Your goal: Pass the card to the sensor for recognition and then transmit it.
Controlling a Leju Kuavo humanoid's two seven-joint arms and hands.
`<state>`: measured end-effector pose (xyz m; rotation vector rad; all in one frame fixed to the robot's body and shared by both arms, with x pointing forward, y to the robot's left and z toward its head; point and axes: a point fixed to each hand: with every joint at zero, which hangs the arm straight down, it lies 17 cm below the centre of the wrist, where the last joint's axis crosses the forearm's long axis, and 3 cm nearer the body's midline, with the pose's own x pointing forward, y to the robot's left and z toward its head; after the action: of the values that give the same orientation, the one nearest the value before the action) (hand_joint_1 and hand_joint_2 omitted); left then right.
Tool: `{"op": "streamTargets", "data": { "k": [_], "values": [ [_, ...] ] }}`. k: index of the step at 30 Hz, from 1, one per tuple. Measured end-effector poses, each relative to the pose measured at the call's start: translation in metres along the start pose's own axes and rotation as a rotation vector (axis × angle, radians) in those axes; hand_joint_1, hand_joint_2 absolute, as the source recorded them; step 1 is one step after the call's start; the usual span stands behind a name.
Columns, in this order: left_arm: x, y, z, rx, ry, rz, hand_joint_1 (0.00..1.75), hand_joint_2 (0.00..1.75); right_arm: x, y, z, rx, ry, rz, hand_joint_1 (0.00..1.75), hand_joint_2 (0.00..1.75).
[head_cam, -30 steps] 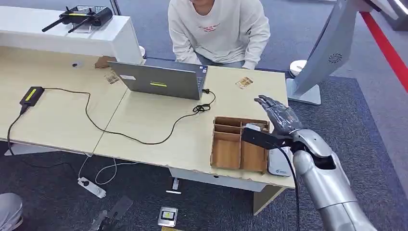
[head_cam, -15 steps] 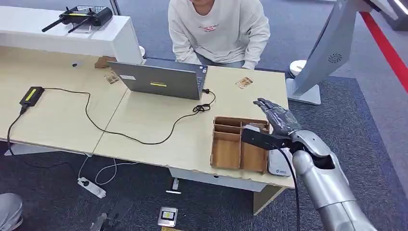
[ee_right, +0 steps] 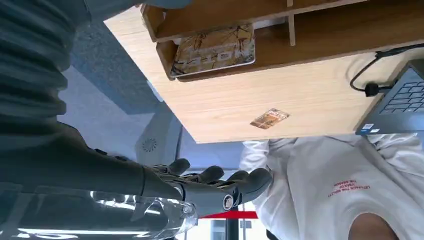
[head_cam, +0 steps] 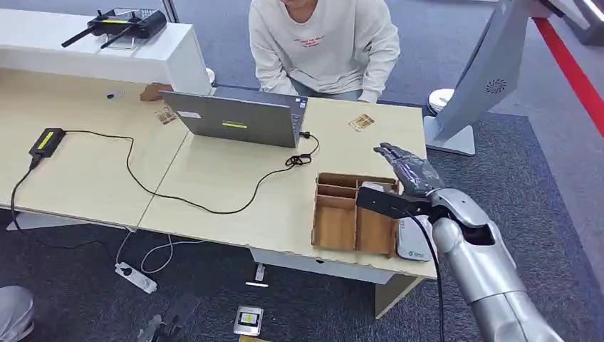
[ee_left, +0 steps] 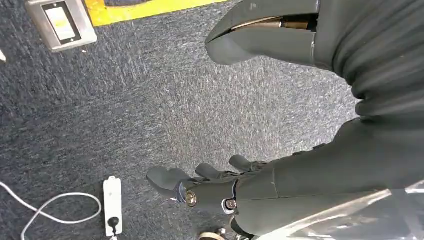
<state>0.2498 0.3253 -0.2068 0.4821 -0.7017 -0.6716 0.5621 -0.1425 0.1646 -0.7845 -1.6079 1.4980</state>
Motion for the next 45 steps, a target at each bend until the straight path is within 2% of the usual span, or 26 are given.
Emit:
{"op": "streamTargets", "data": {
  "k": [18, 36, 45],
  "values": [
    [0.0, -0.004, 0.004, 0.004, 0.003, 0.021, 0.0, 1.75, 0.01, 0.008, -0.001, 0.028, -0.026, 0.0, 0.0, 1.75],
    [0.003, -0.006, 0.007, 0.006, 0.004, 0.06, 0.0, 1.75, 0.028, 0.0, -0.016, 0.026, -0.073, 0.003, 0.0, 1.75],
    [-0.011, 0.003, 0.005, -0.02, 0.014, 0.064, 0.0, 1.75, 0.035, 0.006, -0.022, 0.031, -0.08, -0.002, 0.0, 1.75]
  ]
}}
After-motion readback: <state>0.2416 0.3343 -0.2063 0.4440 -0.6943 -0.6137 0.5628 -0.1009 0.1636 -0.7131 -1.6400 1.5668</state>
